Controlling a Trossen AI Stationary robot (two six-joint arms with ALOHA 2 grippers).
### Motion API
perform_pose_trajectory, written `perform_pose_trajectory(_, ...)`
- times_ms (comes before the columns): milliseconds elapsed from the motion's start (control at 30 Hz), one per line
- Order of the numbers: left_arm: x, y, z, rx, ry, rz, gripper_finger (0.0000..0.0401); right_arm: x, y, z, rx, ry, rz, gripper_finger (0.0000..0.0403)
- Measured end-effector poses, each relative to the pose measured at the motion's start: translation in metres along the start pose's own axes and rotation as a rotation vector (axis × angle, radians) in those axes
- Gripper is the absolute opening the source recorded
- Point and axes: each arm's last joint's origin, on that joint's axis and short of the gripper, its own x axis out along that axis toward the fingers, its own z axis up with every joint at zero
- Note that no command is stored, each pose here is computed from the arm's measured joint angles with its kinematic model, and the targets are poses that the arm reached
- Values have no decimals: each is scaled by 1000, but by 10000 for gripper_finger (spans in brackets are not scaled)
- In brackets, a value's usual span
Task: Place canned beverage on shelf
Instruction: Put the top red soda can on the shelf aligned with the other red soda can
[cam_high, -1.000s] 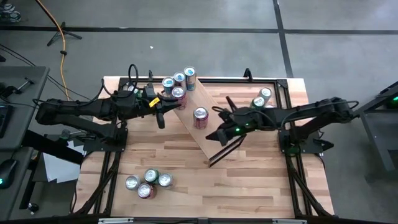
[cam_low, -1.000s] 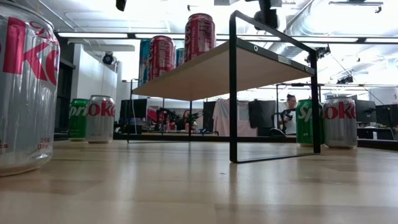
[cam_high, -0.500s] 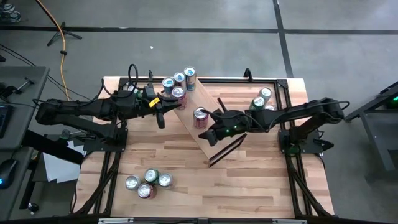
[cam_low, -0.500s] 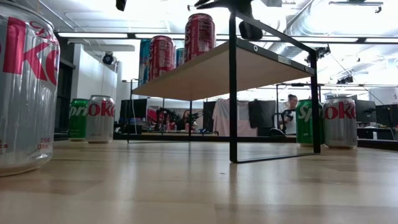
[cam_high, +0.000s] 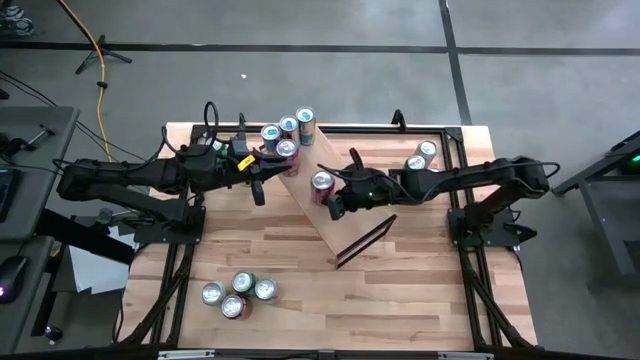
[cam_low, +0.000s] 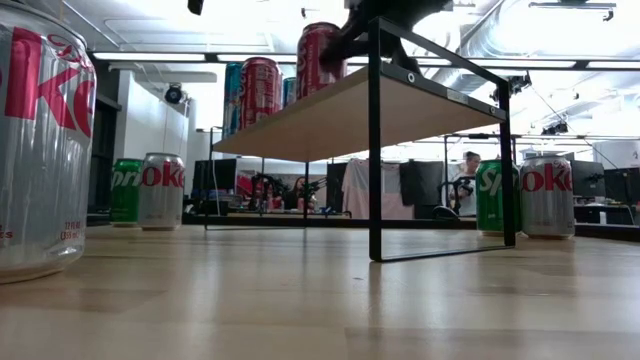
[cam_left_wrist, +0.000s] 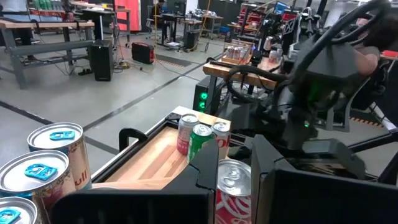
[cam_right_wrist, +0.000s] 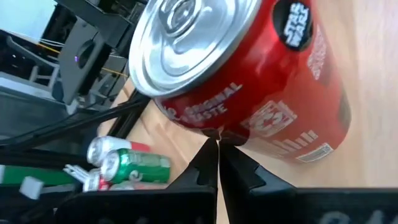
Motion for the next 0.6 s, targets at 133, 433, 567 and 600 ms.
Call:
perform_pose_trajectory(133, 0, 0, 0, 0, 0, 0, 3, 1, -8, 11, -25, -16, -13, 0)
perform_pose_trajectory(433, 0, 0, 0, -1, -2, 16, 3, 2, -29, 42, -60, -83, -47, 0)
perform_pose_trajectory(567, 0, 1, 0, -1, -5, 34, 3, 1, -36, 55, -76, -116, -29, 0)
perform_pose_trajectory(600, 0, 1, 0, -1, -6, 37, 3, 1, -37, 58, -77, -127, -27, 0)
